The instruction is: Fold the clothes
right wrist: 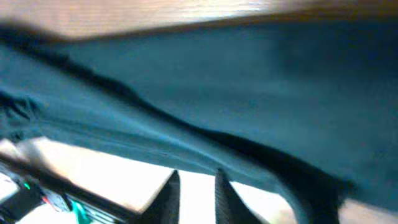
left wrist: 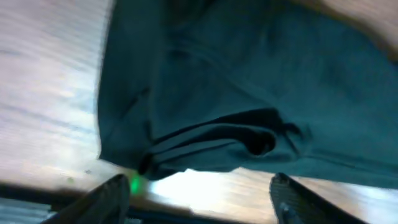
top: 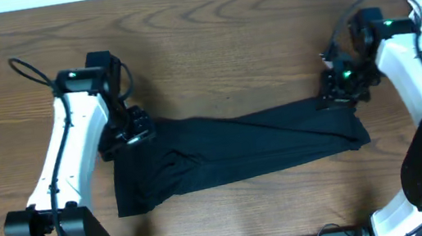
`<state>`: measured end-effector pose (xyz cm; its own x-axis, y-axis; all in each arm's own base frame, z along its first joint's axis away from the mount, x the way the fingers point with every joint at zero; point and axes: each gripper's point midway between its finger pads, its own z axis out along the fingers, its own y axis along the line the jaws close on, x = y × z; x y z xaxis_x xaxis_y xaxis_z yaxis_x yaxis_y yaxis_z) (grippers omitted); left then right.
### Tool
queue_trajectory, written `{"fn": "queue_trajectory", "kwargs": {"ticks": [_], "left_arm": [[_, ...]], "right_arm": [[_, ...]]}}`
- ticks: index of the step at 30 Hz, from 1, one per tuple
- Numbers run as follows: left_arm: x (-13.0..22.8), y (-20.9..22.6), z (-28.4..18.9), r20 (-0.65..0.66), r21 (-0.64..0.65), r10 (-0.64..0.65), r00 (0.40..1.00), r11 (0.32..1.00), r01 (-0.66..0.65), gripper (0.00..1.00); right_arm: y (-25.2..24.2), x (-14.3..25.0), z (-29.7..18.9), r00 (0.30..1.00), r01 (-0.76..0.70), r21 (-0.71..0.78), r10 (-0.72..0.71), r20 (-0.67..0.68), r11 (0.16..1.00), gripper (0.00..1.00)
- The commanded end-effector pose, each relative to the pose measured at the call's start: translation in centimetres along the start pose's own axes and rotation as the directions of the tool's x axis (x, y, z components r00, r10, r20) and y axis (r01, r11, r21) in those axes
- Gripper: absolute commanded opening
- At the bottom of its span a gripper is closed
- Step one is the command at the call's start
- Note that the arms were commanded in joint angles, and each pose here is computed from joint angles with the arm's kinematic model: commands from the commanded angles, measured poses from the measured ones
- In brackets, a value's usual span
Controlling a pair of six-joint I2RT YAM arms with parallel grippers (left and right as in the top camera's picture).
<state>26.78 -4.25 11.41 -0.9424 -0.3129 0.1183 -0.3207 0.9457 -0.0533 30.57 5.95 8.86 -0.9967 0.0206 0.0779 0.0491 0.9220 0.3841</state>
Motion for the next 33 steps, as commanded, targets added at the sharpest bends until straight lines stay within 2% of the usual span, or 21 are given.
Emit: {"fn": "queue_trajectory", "kwargs": {"ticks": [1,7,10,16,22,29,33], "left_arm": [[1.4,-1.1,2.1,-0.038,0.024,0.053,0.998,0.998,-0.052,0.69],[0.9,-2.0,5.4,0.008,0.04,0.09,0.996,0.995,-0.091,0.69],[0.4,-2.1,6.0,0.032,0.049,0.093,0.995,0.994,-0.095,0.69],[-0.2,-2.5,6.1,0.06,0.061,0.096,0.994,0.993,-0.099,0.69],[-0.2,-2.5,6.1,0.061,0.061,0.096,0.994,0.993,-0.099,0.68],[-0.2,-2.5,6.1,0.06,0.061,0.096,0.994,0.993,-0.099,0.68],[-0.2,-2.5,6.1,0.06,0.061,0.096,0.994,0.993,-0.099,0.68]], "right_arm": [[2.0,1.0,1.9,0.997,0.079,-0.043,-0.08,-0.02,0.996,0.08],[4.5,2.5,7.0,0.978,0.202,-0.107,-0.206,-0.02,0.973,0.01],[5.8,3.4,8.9,0.966,0.253,-0.151,-0.258,-0.012,0.956,0.01],[6.4,4.8,11.2,0.946,0.318,-0.15,-0.324,-0.015,0.936,0.01],[5.8,6.1,12.1,0.947,0.307,-0.15,-0.317,-0.049,0.94,0.01],[4.9,8.7,11.9,0.95,0.245,-0.141,-0.267,-0.161,0.959,0.01],[3.0,9.1,11.8,0.949,0.243,-0.044,-0.247,-0.195,0.969,0.01]]}}
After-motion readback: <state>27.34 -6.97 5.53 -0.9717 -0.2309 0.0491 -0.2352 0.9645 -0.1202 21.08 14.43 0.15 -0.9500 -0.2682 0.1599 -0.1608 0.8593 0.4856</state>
